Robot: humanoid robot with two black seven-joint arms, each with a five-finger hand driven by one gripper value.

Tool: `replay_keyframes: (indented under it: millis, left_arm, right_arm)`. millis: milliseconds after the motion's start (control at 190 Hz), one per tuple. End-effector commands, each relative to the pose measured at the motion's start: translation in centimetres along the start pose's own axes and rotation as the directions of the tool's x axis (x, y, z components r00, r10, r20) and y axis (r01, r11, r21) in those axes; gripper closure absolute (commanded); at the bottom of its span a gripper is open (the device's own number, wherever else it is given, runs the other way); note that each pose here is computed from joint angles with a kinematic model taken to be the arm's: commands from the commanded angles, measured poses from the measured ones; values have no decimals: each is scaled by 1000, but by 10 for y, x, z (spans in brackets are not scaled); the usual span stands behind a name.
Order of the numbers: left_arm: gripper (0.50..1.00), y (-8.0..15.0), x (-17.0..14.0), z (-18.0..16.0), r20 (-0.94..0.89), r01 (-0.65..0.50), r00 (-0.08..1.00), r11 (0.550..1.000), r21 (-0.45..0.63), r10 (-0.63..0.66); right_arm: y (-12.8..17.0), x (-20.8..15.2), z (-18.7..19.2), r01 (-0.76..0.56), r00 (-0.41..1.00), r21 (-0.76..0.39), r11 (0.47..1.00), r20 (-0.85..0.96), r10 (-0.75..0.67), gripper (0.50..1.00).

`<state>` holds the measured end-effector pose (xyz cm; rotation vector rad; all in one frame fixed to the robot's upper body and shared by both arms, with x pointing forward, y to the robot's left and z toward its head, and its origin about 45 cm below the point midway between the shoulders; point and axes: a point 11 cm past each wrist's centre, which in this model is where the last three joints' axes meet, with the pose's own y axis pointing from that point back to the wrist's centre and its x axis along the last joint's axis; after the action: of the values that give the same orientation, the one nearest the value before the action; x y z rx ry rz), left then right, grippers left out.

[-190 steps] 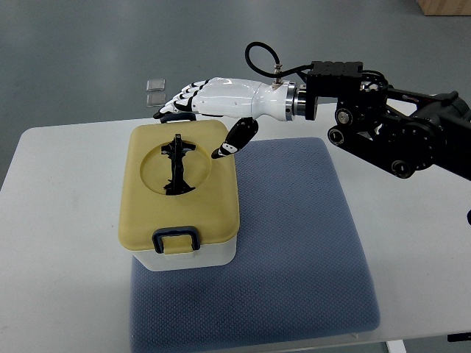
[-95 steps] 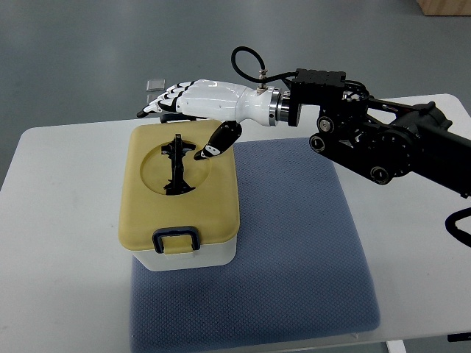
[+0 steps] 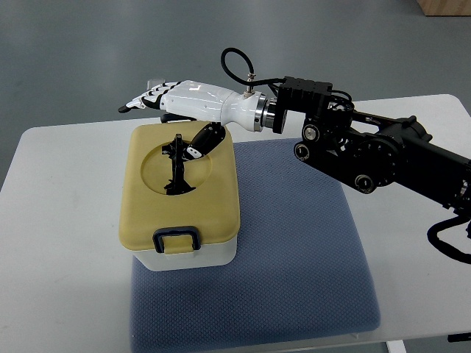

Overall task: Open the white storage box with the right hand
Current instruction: 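Lower the right hand and grasp the black handle on the lid, then lift the yellow lid off the white box with the right hand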

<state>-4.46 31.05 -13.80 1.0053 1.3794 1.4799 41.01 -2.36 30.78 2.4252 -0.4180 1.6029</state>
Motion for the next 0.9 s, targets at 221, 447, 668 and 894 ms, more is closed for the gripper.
replay_keyframes:
  millis: [221, 447, 668, 894]
  left_arm:
    - [500, 0, 0, -1, 0, -1, 1000, 1000, 3, 1]
    - [500, 0, 0, 0, 0, 0, 1000, 1000, 0, 0]
    - [500, 0, 0, 0, 0, 0, 1000, 1000, 0, 0]
    - [500, 0, 0, -1, 0, -1, 1000, 1000, 2, 1]
  right_arm:
    - [-2, -14, -1, -31, 999, -2, 1000, 36, 31, 583]
    - [-1, -14, -4, -69, 997, 6, 998, 22, 69, 1000]
    - [-2, -10, -7, -99, 995, 15, 995, 4, 99, 1000]
    - [4, 3, -10, -142, 989, 35, 989, -32, 143, 1000]
